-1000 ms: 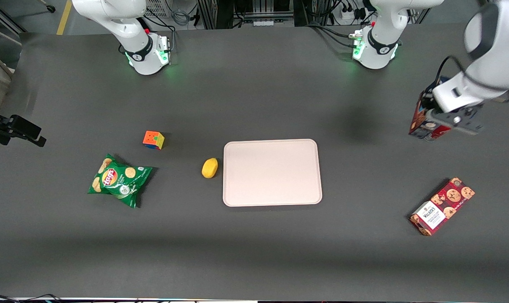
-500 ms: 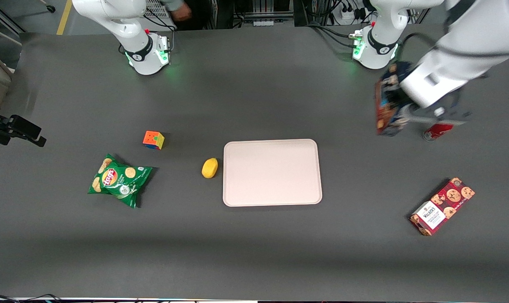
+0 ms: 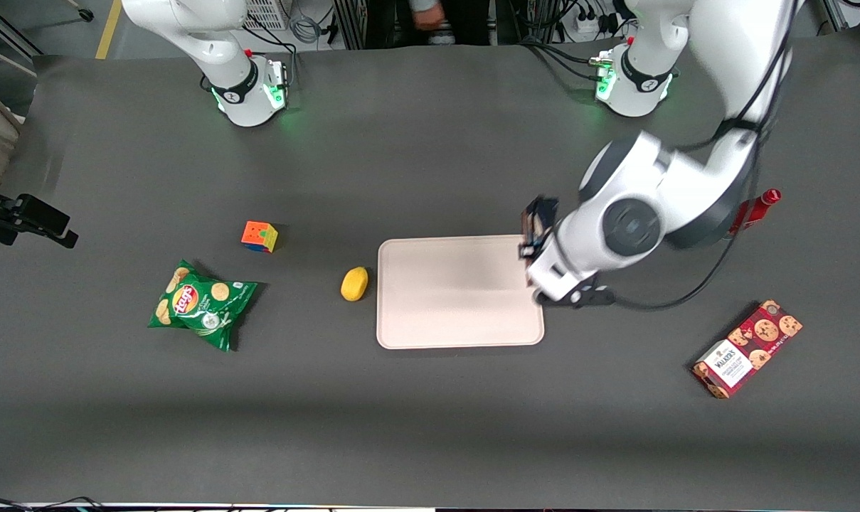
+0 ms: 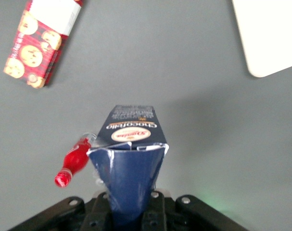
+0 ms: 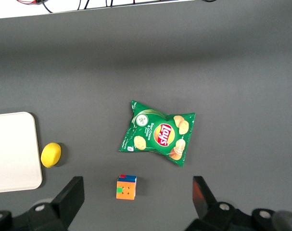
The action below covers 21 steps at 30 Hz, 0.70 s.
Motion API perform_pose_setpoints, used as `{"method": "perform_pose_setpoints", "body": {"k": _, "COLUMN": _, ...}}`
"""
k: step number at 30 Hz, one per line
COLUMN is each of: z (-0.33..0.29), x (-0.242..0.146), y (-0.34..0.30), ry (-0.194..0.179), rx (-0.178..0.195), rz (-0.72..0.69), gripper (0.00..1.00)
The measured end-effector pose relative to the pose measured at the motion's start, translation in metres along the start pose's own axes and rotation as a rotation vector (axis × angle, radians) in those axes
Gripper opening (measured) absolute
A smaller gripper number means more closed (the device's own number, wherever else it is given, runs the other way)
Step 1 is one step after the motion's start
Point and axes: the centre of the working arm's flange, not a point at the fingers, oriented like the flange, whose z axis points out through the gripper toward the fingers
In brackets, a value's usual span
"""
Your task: Place cookie box on tray
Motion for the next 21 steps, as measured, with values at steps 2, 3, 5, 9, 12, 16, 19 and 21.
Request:
{"method": "perform_pose_setpoints", "body": {"k": 2, "z": 0.023, "x": 0.011, "y": 0.004, "ry": -0.003, "rx": -0.012, "rz": -0.009, "gripper": 0.19}}
{"method": "perform_pose_setpoints", "body": {"k": 3, "z": 0.032, "x": 0.015, "y": 0.005, "ry": -0.004, "rx": -0.017, "rz": -0.011, "gripper": 0.19}}
{"method": "perform_pose_setpoints", "body": {"k": 5, "z": 0.049, "x": 0.024, "y": 0.007, "ry": 0.006, "rx": -0.021, "rz": -0.011, "gripper": 0.19}}
{"method": "perform_pose_setpoints", "body": {"k": 9, "z": 0.071, "x": 0.037, "y": 0.008, "ry": 0.043, "rx": -0.018, "rz": 0.001, "gripper": 0.19}}
{"method": "perform_pose_setpoints", "body": {"k": 12, "z": 0.082, "x": 0.044, "y": 0.007, "ry": 0.071, "rx": -0.007, "rz": 0.014, "gripper": 0.19}}
{"method": "perform_pose_setpoints", "body": {"k": 16, "z": 0.093, "x": 0.05, "y": 0.006, "ry": 0.098, "rx": 0.0, "rz": 0.028, "gripper": 0.19}}
{"method": "perform_pose_setpoints", "body": {"k": 19, "z": 0.099, "x": 0.054, "y": 0.006, "ry": 0.11, "rx": 0.007, "rz": 0.037, "gripper": 0.19}}
{"method": "perform_pose_setpoints", "body": {"k": 21, "z": 0.103, "x": 0.055, "y": 0.006, "ry": 0.112, "rx": 0.009, "rz": 0.04, "gripper": 0.19}}
